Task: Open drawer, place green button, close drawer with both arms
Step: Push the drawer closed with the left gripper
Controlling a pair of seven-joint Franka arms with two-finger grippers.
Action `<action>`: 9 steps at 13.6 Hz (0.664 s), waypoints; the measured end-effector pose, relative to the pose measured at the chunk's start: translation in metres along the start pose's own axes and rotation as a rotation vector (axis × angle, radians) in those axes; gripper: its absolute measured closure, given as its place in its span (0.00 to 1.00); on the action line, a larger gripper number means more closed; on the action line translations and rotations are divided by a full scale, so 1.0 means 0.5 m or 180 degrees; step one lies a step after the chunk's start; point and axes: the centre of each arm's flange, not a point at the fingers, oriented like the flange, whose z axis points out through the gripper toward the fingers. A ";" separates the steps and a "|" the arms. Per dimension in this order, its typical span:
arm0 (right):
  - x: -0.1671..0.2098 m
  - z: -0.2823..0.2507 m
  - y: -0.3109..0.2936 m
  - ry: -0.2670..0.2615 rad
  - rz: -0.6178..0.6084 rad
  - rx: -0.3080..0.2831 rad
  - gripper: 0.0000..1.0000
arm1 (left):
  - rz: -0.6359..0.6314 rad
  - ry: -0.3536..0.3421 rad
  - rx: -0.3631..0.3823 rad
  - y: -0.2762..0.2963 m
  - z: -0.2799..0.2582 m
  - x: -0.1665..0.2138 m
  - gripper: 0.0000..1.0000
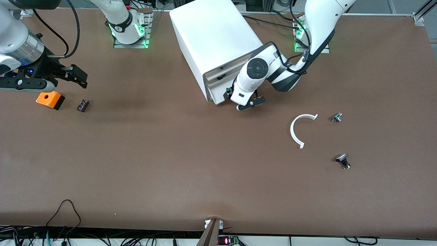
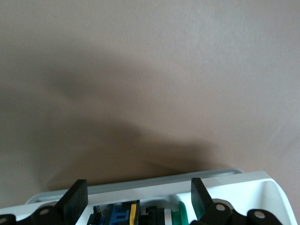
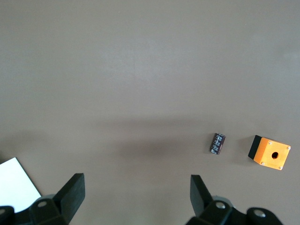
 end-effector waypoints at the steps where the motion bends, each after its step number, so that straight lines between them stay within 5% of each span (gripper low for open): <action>1: 0.001 0.000 0.000 0.0019 0.0001 0.0003 0.00 | 0.0005 -0.0035 0.0006 0.002 0.005 -0.012 0.03; 9: 0.004 0.009 0.012 0.0018 0.0211 0.0003 0.00 | -0.0107 -0.0320 -0.0022 0.016 0.027 -0.064 0.03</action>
